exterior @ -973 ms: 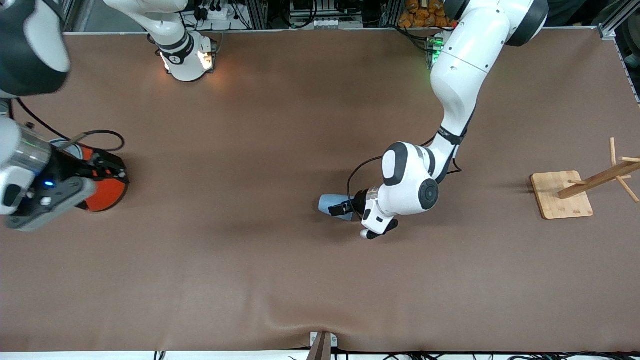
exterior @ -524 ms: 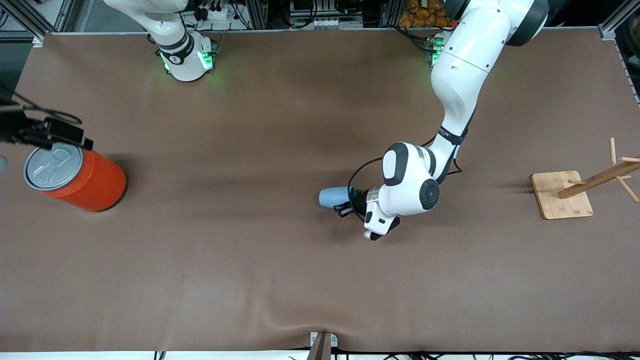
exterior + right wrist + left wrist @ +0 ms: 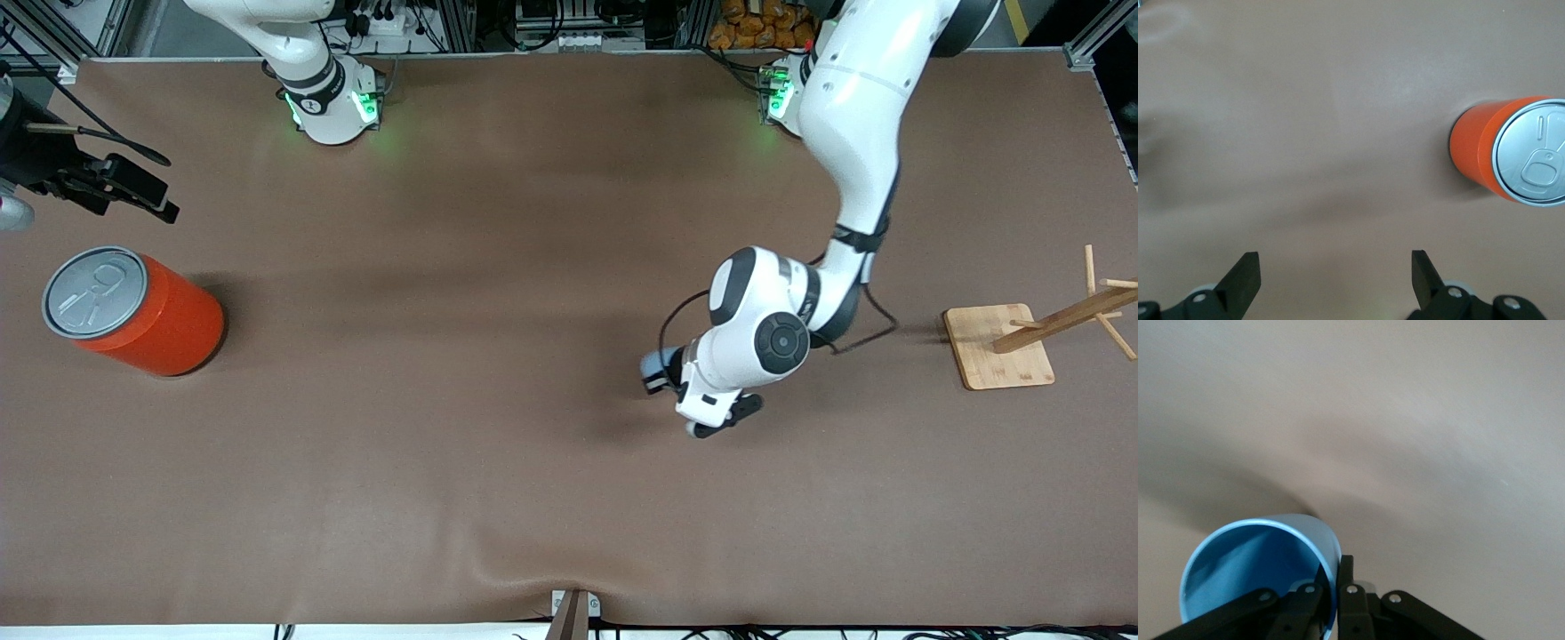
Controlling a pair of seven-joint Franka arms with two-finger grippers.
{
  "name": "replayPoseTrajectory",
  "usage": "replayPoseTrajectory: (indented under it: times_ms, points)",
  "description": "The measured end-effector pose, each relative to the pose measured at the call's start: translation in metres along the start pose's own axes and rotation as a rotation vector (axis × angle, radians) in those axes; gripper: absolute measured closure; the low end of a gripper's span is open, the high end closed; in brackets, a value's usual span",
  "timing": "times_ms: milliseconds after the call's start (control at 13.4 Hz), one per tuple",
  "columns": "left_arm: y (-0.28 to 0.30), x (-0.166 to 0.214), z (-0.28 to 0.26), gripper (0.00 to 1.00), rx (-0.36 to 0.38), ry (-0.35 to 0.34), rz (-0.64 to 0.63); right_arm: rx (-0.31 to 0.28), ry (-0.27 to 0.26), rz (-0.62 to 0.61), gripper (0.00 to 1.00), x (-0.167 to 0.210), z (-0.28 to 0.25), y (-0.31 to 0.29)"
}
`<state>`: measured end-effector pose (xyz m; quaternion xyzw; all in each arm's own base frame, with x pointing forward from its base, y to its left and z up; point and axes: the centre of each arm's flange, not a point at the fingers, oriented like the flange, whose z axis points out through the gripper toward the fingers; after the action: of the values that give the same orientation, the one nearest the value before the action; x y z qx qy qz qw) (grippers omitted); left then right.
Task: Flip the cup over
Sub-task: 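Turn the cup opening-up with the left gripper and lower it onto the table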
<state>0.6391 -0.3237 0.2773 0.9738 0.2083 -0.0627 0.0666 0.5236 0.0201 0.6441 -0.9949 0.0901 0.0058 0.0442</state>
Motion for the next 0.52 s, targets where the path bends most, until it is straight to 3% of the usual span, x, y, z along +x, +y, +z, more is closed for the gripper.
replayPoseTrajectory:
  times_ms: [374, 524]
  points:
    - [-0.08, 0.078, -0.072, 0.94, 0.096, 0.177, -0.063, -0.048, 0.027, 0.011, 0.0, 0.003, -0.031, 0.01]
    - [-0.097, 0.089, -0.067, 0.94, 0.133, 0.19, -0.068, -0.046, 0.029, -0.005, 0.0, 0.005, -0.035, 0.015]
